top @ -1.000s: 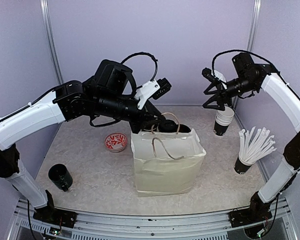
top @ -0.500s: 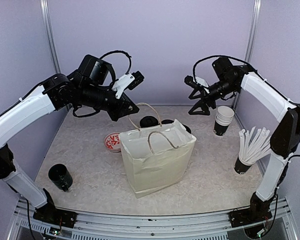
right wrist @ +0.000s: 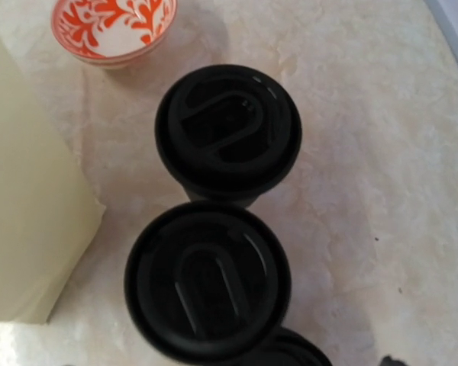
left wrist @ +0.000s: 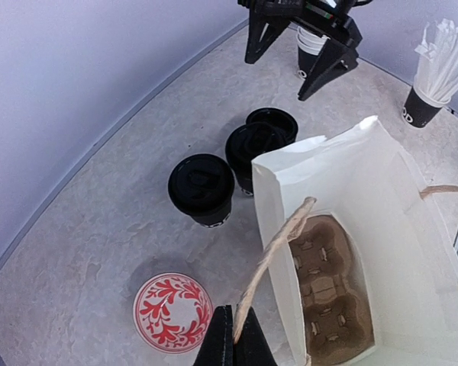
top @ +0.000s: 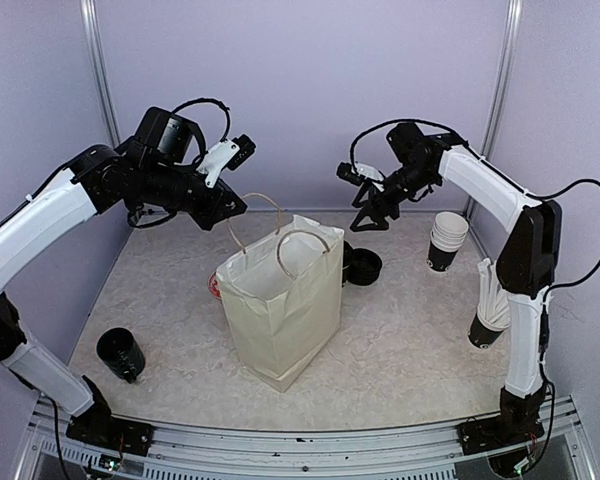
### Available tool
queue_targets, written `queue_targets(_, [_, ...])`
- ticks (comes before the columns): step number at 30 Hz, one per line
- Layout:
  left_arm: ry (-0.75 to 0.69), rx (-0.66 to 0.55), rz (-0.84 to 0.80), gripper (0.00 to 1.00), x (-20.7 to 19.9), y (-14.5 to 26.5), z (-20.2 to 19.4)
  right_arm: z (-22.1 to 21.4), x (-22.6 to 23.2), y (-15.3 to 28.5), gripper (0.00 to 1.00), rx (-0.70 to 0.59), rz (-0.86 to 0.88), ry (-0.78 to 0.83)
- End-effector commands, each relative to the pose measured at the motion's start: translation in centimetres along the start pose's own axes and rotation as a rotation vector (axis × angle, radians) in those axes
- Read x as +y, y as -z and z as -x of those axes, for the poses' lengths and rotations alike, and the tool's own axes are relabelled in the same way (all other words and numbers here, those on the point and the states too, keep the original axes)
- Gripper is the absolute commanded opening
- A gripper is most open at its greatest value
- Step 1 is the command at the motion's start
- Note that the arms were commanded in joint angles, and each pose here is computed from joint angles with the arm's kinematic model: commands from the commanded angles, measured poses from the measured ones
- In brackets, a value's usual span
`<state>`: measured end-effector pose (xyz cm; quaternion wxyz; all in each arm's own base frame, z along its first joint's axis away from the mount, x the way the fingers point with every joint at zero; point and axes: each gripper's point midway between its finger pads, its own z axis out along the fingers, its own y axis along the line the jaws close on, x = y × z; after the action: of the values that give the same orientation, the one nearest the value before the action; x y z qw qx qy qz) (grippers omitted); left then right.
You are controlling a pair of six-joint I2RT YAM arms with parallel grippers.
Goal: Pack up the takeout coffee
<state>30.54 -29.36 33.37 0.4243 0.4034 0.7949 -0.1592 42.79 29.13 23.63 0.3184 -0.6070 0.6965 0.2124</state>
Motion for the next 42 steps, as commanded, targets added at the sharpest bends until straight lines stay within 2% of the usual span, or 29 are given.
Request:
queue_targets(1, [0.032, -0.024, 0.094, 0.02, 2.3, 1.3, -0.1, -0.4, 0.1, -2.2, 0.87, 0.058, 0.007, -0.048])
queue_targets(2, [0.043, -0.032, 0.103, 0.08, 2.5, 1.3, 0.0, -0.6, 0.2, -2.8, 0.89, 0.072, 0.012, -0.055])
queue_targets(4, [0.071, -0.051, 0.133, 0.36, 3.1, 1.3, 0.0, -1.0, 0.3, -4.0, 0.90, 0.101, 0.015, -0.063])
queue_targets(6, [0.096, -0.072, 0.143, 0.52, 3.2, 1.2, 0.0, -1.2, 0.1, -4.8, 0.91, 0.120, 0.009, -0.073])
queue_targets(8, [0.117, -0.096, 0.149, 0.62, 3.3, 1.3, 0.0, -1.4, -0.4, -5.5, 0.92, 0.132, -0.010, -0.097])
queue_targets(11, [0.130, -0.124, 0.140, 0.68, 3.0, 1.8, 0.0, -1.8, -0.8, -6.1, 0.93, 0.140, -0.018, -0.109])
queue_targets(13, [0.140, -0.142, 0.131, 0.78, 2.8, 2.1, 0.1, -1.9, -0.7, -6.6, 0.94, 0.139, -0.006, -0.114])
queue_targets(25, [0.161, -0.184, 0.120, 0.79, 2.4, 2.7, 0.7, -2.8, 0.7, -9.1, 0.94, 0.179, 0.042, -0.119])
queue_targets(31, [0.158, -0.183, 0.116, 0.79, 2.3, 2.5, 0.7, -3.7, 0.9, -9.5, 0.86, 0.214, 0.046, -0.139])
queue_targets(39, [0.152, -0.190, 0.113, 0.79, 2.1, 2.4, 0.7, -5.0, 1.6, -9.6, 0.85, 0.265, 0.062, -0.156])
queue_targets(42, [0.153, -0.205, 0.127, 0.80, 2.3, 2.6, 0.8, -5.2, 1.7, -9.7, 0.81, 0.277, 0.060, -0.156])
